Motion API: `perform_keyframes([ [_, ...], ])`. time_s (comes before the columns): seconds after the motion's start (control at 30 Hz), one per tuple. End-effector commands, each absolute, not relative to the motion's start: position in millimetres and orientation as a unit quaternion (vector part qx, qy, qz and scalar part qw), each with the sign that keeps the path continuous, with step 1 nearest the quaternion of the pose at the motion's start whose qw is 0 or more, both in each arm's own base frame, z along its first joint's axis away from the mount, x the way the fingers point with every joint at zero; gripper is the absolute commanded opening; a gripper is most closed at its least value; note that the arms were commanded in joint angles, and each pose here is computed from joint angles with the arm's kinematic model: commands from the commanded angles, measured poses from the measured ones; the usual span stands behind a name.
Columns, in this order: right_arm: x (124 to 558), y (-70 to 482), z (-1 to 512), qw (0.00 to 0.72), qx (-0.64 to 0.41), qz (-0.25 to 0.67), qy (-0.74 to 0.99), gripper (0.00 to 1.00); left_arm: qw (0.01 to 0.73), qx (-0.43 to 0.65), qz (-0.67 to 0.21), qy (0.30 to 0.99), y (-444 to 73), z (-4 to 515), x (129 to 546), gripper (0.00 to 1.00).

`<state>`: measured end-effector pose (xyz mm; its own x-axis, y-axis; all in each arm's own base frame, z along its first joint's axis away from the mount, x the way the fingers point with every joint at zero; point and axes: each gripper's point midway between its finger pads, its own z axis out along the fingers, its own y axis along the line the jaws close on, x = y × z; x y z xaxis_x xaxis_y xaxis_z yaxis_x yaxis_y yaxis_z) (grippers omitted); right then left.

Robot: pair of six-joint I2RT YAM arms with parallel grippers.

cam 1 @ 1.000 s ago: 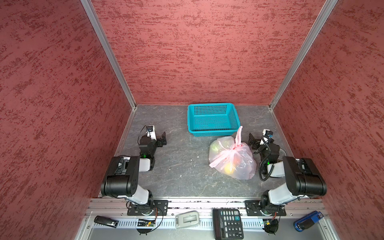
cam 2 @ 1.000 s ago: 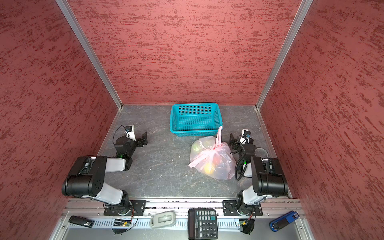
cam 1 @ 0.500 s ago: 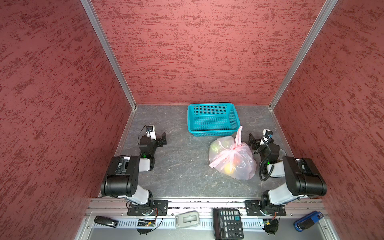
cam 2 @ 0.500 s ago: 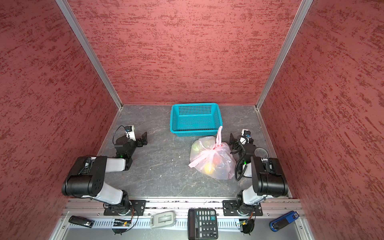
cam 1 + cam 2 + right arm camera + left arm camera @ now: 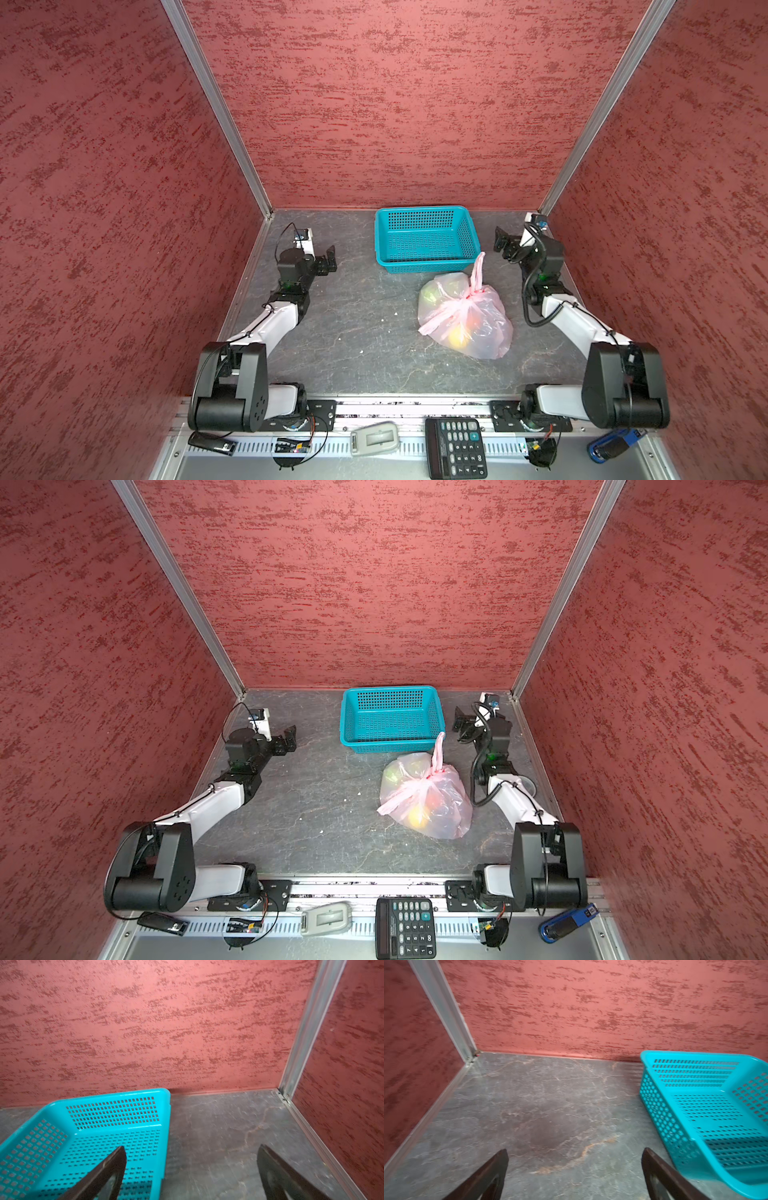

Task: Untie the knot of the plastic bag and take out the fruit
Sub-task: 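Raise both arms and move the right gripper toward the teal basket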

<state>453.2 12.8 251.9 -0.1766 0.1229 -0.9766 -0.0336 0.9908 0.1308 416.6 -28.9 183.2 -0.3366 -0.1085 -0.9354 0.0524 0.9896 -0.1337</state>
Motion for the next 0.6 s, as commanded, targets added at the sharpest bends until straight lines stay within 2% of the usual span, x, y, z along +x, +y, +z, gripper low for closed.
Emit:
perform_keyframes([
  [0.0, 466, 32, 194, 0.515, 0.035, 0.062, 0.854, 0.99, 0.520, -0.023, -0.111, 0.846, -53, 164, 411, 1.00],
  [0.3, 538, 45, 158, 0.412, 0.069, 0.039, 0.908, 0.99, 0.502, -0.004, -0.172, 0.848, -105, 167, 420, 1.00],
  [0.57, 553, 17, 123, 0.376, 0.129, -0.020, 0.918, 0.99, 0.492, 0.000, -0.181, 0.851, -112, 162, 413, 1.00],
])
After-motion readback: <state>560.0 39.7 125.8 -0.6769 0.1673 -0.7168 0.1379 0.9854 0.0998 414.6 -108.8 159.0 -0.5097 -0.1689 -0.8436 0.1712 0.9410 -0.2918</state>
